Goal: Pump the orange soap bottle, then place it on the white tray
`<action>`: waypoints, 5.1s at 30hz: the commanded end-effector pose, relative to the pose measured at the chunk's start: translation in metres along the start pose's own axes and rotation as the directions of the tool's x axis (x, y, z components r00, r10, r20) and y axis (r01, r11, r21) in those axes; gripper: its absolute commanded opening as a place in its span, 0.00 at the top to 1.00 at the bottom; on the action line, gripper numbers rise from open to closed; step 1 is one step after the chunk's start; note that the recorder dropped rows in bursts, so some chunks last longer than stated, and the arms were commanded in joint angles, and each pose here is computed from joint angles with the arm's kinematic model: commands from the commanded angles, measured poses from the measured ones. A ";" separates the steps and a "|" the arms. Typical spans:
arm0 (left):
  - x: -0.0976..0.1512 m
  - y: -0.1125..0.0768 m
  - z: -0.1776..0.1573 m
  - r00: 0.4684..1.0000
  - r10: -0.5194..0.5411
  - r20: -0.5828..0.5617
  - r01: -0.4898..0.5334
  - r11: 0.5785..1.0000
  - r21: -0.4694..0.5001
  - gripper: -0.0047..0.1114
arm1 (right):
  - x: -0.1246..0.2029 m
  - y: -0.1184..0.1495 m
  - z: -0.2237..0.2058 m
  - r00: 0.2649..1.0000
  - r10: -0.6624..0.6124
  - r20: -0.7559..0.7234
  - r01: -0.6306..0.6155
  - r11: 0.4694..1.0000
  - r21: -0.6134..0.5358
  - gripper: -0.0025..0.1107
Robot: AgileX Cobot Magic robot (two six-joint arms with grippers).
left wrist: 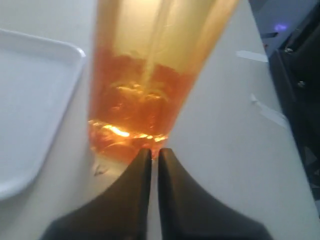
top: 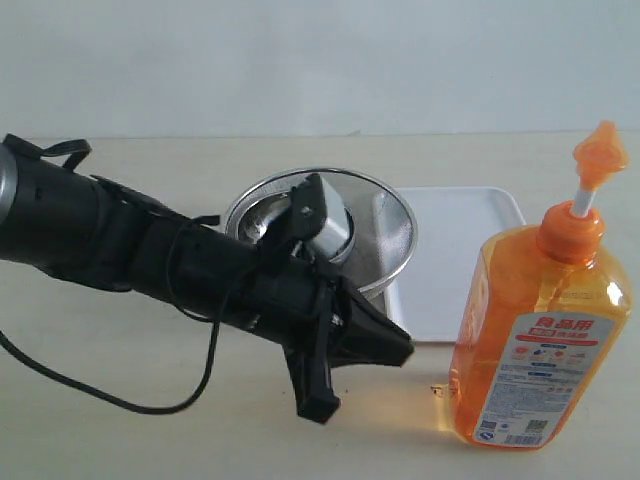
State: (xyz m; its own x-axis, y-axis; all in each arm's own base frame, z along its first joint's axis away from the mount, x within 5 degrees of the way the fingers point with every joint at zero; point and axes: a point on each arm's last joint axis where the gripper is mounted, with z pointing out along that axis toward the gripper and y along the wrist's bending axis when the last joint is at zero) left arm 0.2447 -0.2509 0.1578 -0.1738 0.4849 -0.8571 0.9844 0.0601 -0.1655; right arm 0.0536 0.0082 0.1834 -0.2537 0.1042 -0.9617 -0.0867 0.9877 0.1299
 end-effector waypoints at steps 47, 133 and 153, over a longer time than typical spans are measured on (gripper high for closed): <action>-0.057 0.009 0.021 0.984 0.067 0.167 -0.068 0.998 0.000 0.01 | -0.002 0.000 0.000 1.000 -0.004 0.024 0.004 1.000 0.002 0.98; -0.053 0.006 0.080 0.986 0.096 0.134 -0.108 0.991 0.079 0.92 | -0.109 0.011 -0.033 0.895 0.085 0.438 -0.069 0.996 -0.052 0.98; -0.051 0.010 0.081 0.989 0.098 0.110 -0.103 0.994 0.040 0.92 | -0.227 0.019 0.081 0.979 -0.152 -0.136 0.159 0.986 0.044 0.98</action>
State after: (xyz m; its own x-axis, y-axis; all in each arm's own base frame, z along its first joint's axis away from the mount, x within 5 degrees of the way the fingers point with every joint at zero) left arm 0.2581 -0.3449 0.1594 -0.0848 0.3849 -0.9191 0.9928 -0.0461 -0.1109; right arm 0.1860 0.0133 0.3785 -0.4156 -0.0529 -0.9080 -0.0810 0.9965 -0.0210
